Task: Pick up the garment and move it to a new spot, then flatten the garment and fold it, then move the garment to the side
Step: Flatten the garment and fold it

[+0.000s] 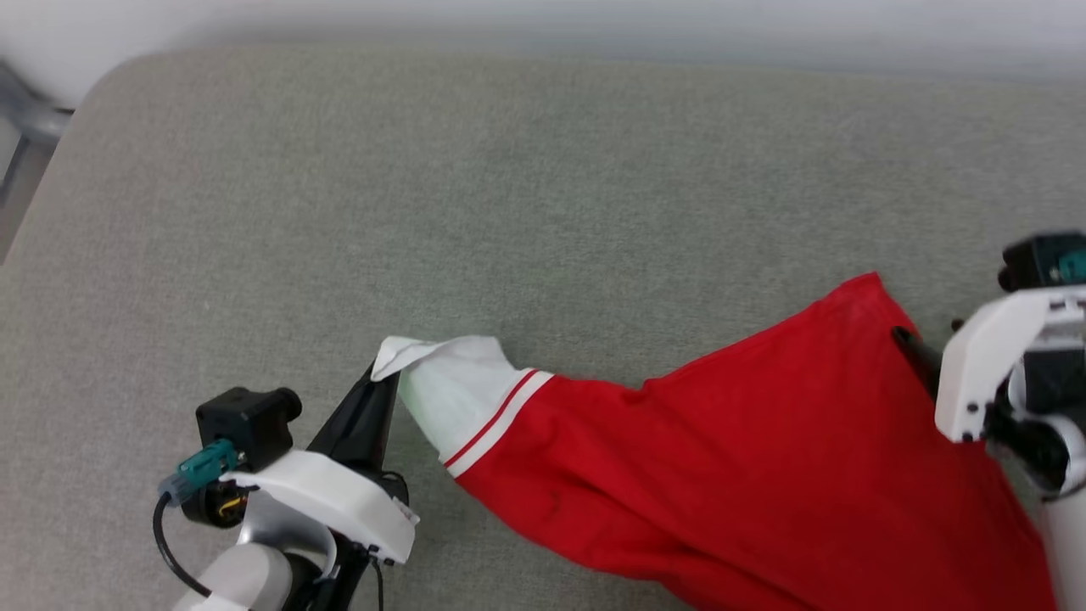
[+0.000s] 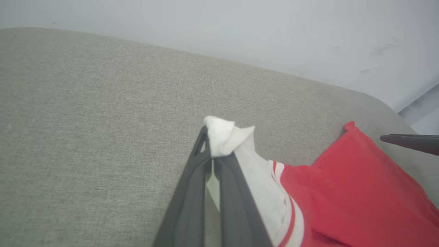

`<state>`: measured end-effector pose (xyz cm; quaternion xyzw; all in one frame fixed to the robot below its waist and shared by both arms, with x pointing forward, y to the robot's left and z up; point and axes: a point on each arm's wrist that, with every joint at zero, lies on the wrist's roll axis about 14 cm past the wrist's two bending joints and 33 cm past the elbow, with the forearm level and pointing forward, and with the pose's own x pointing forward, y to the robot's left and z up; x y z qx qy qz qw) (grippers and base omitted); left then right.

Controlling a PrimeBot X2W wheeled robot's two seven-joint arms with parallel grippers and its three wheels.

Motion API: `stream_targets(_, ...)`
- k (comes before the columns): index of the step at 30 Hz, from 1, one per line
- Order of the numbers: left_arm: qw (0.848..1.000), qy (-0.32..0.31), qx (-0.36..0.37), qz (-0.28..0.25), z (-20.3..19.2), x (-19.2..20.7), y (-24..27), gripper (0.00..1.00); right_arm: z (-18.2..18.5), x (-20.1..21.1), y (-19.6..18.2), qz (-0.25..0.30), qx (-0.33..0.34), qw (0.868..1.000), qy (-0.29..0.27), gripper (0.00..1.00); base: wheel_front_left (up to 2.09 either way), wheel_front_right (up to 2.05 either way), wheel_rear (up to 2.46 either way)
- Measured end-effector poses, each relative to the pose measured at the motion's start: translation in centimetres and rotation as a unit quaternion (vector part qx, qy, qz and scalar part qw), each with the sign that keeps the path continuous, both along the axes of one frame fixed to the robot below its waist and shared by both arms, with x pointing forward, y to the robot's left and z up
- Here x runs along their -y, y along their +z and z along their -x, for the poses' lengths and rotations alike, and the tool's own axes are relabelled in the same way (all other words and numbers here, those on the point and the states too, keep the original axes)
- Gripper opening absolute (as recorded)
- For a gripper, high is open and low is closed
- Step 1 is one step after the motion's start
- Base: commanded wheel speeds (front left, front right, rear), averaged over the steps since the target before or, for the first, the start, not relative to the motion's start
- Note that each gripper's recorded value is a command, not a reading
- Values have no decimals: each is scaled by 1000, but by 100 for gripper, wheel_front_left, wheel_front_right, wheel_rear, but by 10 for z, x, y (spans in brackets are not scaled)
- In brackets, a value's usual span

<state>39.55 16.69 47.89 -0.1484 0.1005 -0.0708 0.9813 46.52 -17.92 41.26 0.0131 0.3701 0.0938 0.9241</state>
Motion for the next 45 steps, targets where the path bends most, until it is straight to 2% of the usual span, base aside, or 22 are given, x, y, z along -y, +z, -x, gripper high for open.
stream_targets(7,1000,6,-1,1,-14,-5,-9,0,-31,-29,-17,32,-64,995,67,100,0,0,0)
stream_targets(13,1000,15,-17,-1,-16,-11,-24,0,-27,-36,-53,45,-149,984,89,100,0,0,0)
stream_targets(14,1000,17,-18,1,-15,-12,-25,0,-25,-37,-57,45,-164,981,90,74,0,0,0)
stream_targets(15,1000,18,-18,2,-15,-12,-25,0,-23,-37,-59,49,-175,979,93,29,0,0,0)
stream_targets(16,1000,20,-19,2,-15,-13,-26,0,-21,-37,-61,50,-185,977,94,0,0,0,0)
stream_targets(20,999,24,-25,10,-14,-14,-29,0,-16,-38,-61,42,-199,975,93,0,0,0,0)
stream_targets(24,999,29,-18,7,-14,-18,-23,0,-17,-40,-51,28,-175,980,89,0,0,0,0)
stream_targets(26,999,31,-9,3,-14,-21,-17,0,-22,-40,-40,22,-146,985,84,0,0,0,0)
stream_targets(27,999,35,8,2,-16,-25,-4,0,-30,-37,-19,16,-91,993,73,0,0,0,0)
stream_targets(28,999,33,12,-1,-17,-26,0,0,-34,-35,-9,16,-68,995,68,0,0,0,0)
stream_targets(33,997,23,67,-16,-38,-31,41,0,-47,-20,40,23,32,998,44,0,0,0,0)
stream_targets(39,989,-5,141,-34,-75,-23,102,0,-60,3,104,38,149,988,9,0,0,0,0)
stream_targets(45,980,-21,195,-37,-118,-13,156,0,-78,29,171,63,258,964,-29,0,0,0,0)
